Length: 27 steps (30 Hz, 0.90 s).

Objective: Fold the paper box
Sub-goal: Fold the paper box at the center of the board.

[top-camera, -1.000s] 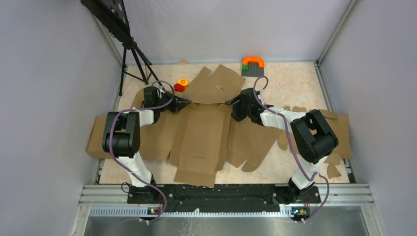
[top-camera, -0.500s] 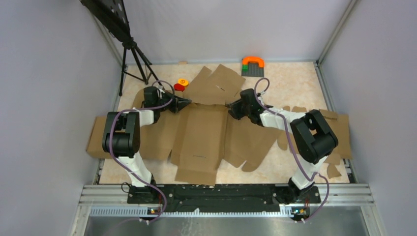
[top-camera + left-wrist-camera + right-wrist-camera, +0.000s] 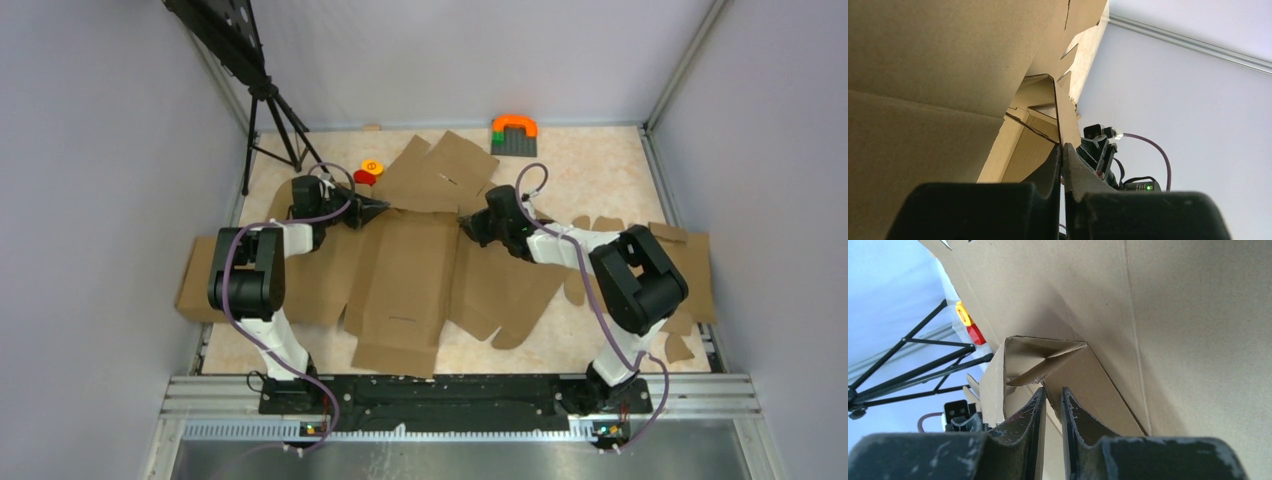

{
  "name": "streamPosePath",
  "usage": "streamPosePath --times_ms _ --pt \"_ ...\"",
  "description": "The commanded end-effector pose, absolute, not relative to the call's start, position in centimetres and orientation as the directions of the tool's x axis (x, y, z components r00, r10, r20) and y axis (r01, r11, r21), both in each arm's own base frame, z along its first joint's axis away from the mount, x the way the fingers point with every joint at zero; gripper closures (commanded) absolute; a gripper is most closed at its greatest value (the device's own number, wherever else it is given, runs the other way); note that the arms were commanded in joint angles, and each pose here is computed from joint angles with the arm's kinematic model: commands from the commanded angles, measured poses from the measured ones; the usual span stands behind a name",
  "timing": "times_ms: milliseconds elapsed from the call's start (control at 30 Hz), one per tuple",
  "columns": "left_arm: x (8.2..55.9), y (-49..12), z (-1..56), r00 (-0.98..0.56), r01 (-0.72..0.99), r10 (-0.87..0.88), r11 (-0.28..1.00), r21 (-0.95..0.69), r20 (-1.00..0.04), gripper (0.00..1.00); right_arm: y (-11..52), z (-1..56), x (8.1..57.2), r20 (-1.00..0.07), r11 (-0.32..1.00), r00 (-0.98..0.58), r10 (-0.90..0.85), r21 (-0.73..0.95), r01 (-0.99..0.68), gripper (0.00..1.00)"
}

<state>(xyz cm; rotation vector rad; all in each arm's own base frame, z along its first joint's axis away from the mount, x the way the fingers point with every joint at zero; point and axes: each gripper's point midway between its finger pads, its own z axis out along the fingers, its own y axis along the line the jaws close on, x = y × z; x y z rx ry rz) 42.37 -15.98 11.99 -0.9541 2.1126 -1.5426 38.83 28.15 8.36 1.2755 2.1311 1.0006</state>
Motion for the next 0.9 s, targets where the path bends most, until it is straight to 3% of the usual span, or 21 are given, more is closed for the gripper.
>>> streamPosePath --times_ms 0,167,233,467,633,867 --pt "42.4 -16.3 13.1 -0.730 -0.256 -0.680 0.173 -0.951 0.073 1.00 29.7 11.5 39.5 -0.057 0.317 -0.498 0.865 0.833 0.454 0.85" --pt "42.4 -16.4 12.9 -0.731 -0.258 -0.679 0.173 -0.951 0.074 1.00 27.6 11.1 39.2 -0.101 0.328 -0.424 0.900 0.797 0.507 0.84" --pt "42.4 -16.4 12.8 -0.731 -0.258 -0.678 0.173 -0.950 0.076 1.00 27.3 11.4 39.4 -0.106 0.319 -0.408 0.907 0.805 0.500 0.71" --pt "42.3 -16.5 12.9 -0.734 -0.255 -0.674 0.170 -0.952 0.076 1.00 27.3 10.9 39.2 -0.003 0.206 -0.351 0.936 0.815 0.541 0.62" --pt "42.3 -16.5 13.2 -0.735 -0.249 -0.674 0.170 -0.953 0.072 1.00 26.8 11.9 39.3 0.023 0.150 -0.305 0.952 0.832 0.534 0.17" --pt "42.3 -16.6 13.2 -0.739 -0.249 -0.670 0.172 -0.953 0.073 1.00 28.6 13.1 40.4 -0.013 0.207 -0.388 0.922 0.862 0.463 0.16"
